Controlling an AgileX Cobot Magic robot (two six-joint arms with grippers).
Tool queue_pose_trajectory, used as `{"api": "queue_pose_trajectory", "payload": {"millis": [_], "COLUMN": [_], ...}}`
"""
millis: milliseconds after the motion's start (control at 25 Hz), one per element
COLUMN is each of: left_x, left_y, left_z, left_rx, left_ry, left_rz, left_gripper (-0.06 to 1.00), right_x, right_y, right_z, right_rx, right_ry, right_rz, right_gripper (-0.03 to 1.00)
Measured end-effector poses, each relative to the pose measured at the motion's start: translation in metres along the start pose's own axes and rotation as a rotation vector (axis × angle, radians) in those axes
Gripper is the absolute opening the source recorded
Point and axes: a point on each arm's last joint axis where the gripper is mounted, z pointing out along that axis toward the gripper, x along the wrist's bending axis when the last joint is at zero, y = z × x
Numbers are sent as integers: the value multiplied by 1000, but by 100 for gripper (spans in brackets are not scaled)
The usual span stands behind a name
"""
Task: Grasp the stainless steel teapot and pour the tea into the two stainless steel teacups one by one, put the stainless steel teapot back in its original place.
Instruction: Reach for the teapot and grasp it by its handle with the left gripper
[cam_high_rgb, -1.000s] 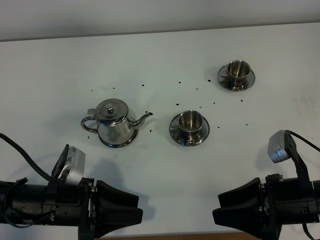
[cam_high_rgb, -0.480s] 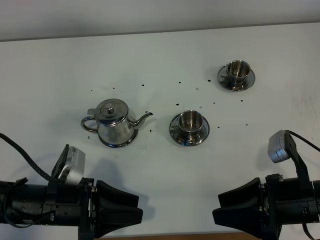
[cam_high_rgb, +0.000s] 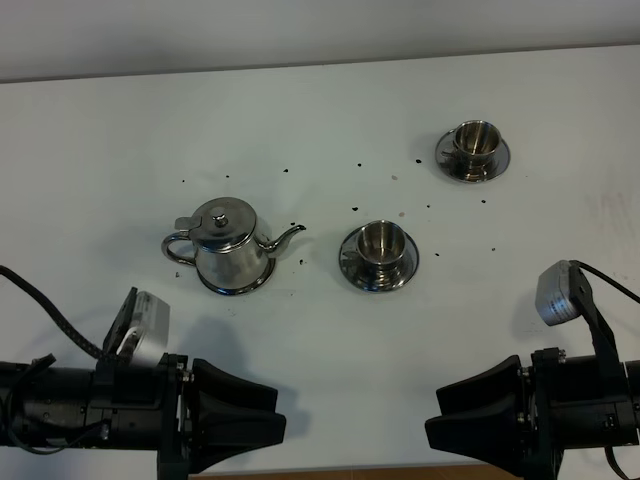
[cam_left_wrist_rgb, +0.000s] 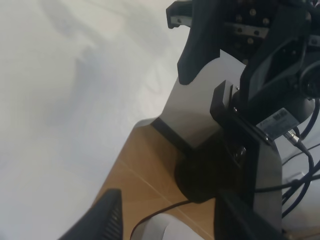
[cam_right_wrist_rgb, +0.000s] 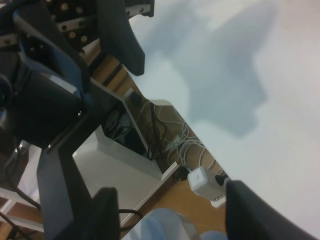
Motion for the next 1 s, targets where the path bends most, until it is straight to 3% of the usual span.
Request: {"api": "queue_pose_trajectory", "payload": {"millis": [760, 1000], "left_x": [5, 16], "left_y": [9, 41], "left_z": [0, -1], "left_rx": [-100, -144], "left_ry": [55, 57], "left_rz": [-50, -51], "left_gripper": [47, 47], "right_x": [1, -8], "right_y": [5, 32], "right_z": [0, 1], "right_rx": [-47, -111], "right_ry": [16, -12], "right_rz": [21, 29], "right_gripper": [47, 47]}}
